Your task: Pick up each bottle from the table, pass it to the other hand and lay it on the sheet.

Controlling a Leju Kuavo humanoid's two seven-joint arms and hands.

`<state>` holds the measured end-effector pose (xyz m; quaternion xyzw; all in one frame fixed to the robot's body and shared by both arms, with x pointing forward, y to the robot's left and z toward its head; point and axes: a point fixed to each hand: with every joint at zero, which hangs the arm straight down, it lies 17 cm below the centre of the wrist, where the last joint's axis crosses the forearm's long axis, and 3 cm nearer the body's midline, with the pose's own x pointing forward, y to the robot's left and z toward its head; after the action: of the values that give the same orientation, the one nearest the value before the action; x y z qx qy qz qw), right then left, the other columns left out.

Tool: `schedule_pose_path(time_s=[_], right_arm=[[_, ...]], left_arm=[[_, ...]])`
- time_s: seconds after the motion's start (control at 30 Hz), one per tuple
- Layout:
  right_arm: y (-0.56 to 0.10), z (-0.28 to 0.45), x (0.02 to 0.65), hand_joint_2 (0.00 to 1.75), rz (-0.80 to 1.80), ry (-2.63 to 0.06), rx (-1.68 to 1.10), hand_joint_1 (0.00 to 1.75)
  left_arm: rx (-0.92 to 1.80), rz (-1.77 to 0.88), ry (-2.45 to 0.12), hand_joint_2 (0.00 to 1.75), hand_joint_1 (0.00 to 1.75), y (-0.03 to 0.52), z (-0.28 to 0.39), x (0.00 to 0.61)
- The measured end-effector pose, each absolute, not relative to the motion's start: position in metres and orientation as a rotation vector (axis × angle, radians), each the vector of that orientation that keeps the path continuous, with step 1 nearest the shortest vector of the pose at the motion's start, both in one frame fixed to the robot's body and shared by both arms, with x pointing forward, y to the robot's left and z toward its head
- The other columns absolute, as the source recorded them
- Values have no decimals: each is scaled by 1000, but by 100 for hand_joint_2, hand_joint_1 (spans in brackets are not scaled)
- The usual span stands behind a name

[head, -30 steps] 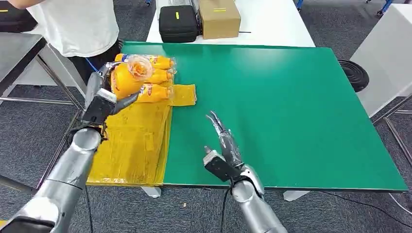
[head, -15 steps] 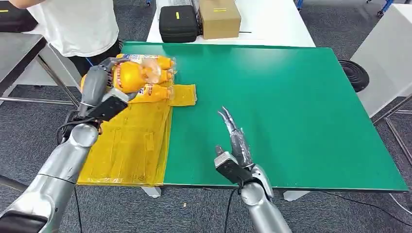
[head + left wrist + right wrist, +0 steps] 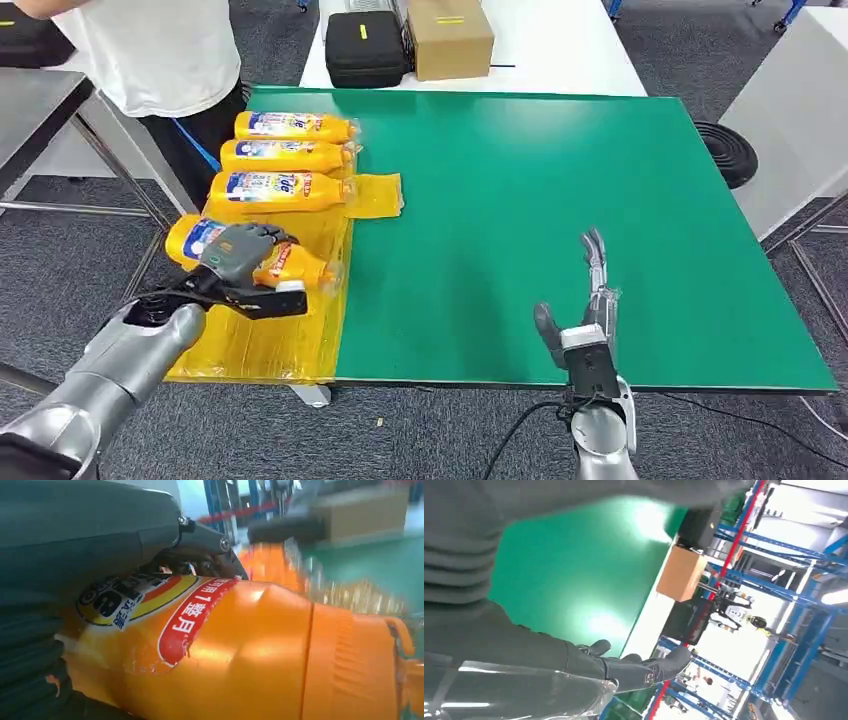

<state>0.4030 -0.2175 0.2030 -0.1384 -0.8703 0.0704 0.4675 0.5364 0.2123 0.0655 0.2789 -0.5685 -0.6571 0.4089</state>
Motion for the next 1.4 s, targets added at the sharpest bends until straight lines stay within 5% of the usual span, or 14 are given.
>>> schedule_pose_path(time_s=[0.8,0.87,0.9,1.0,1.13,1.23,1.4], right_arm=[[-226,187,405,175,130,-2085,-341,0],[-225,185,405,175,131,-2080,-340,0],[-225,184,406,175,131,-2078,-340,0],[-226,182,406,175,131,-2073,-341,0],[-226,182,407,175,130,-2071,-341,0],[-225,182,409,175,129,-2072,-340,0],[-224,182,413,175,129,-2072,-336,0]], left_arm=[[635,-1745,-1242,175,171,223,3,515],[627,-1747,-1234,175,126,222,2,516],[619,-1750,-1230,175,126,221,2,516],[607,-1753,-1224,175,61,217,2,518],[596,-1763,-1210,175,61,216,0,517],[592,-1769,-1204,175,10,215,-1,517],[584,-1776,-1182,175,0,218,-3,518]])
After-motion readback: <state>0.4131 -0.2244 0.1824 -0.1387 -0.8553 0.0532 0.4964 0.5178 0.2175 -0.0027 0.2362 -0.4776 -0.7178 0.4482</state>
